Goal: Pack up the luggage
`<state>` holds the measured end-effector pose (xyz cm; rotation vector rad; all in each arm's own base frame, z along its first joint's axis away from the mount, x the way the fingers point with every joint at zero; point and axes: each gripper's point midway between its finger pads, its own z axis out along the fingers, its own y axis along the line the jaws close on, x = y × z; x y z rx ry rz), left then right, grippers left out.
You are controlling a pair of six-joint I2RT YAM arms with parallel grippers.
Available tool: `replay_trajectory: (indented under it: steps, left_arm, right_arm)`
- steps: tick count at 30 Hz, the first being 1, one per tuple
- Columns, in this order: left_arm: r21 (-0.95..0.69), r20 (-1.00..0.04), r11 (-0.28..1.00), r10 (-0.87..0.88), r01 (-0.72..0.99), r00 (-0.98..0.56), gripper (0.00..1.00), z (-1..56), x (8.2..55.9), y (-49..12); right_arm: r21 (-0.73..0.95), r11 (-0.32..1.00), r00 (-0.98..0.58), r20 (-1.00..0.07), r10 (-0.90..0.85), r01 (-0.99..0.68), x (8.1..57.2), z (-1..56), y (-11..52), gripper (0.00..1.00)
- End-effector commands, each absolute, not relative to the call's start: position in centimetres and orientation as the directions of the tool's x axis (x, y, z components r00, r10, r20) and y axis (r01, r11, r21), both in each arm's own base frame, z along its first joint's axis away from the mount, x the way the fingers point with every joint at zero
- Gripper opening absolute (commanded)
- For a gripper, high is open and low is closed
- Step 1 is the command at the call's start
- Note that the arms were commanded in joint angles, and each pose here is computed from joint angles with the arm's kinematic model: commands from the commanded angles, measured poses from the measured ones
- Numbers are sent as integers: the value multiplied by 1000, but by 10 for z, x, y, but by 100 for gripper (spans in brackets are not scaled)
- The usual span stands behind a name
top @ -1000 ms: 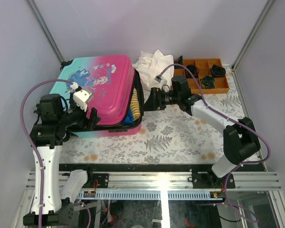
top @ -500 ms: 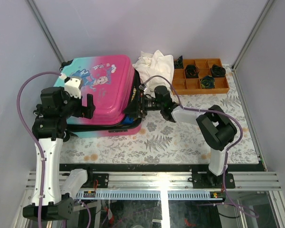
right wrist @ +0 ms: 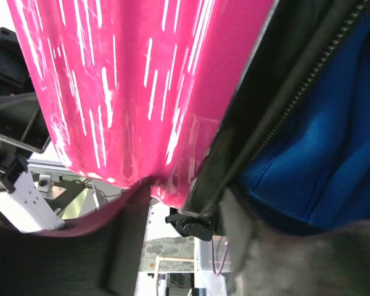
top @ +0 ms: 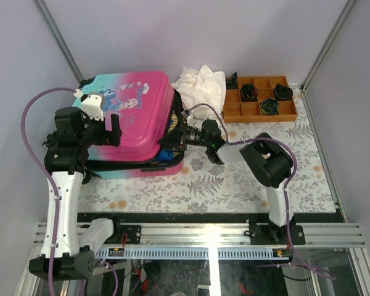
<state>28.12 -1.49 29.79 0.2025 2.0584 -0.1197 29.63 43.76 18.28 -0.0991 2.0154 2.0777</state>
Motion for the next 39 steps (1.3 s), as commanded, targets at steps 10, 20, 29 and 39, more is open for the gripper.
replay_trajectory:
  steps: [10, 20, 29, 39]
  left_arm:
    - [-1, -916, 992, 50, 128, -398, 97, 325, 310, -3]
    - [52, -913, 995, 81, 83, -400, 97, 334, 316, 10]
    - [58, -874, 998, 58, 14, -482, 100, 313, 332, 35]
    - [-13, -820, 994, -70, -104, -568, 100, 293, 360, 91]
  right_arm:
    - [952, -151, -932, -215, 292, -267, 323, 256, 376, 0]
    - [977, -83, -938, -162, 307, -196, 324, 234, 316, 0]
    - [983, 99, -957, -172, 235, -152, 315, 159, 312, 7]
    - [937, 293, -946, -256, 200, -191, 310, 135, 300, 0]
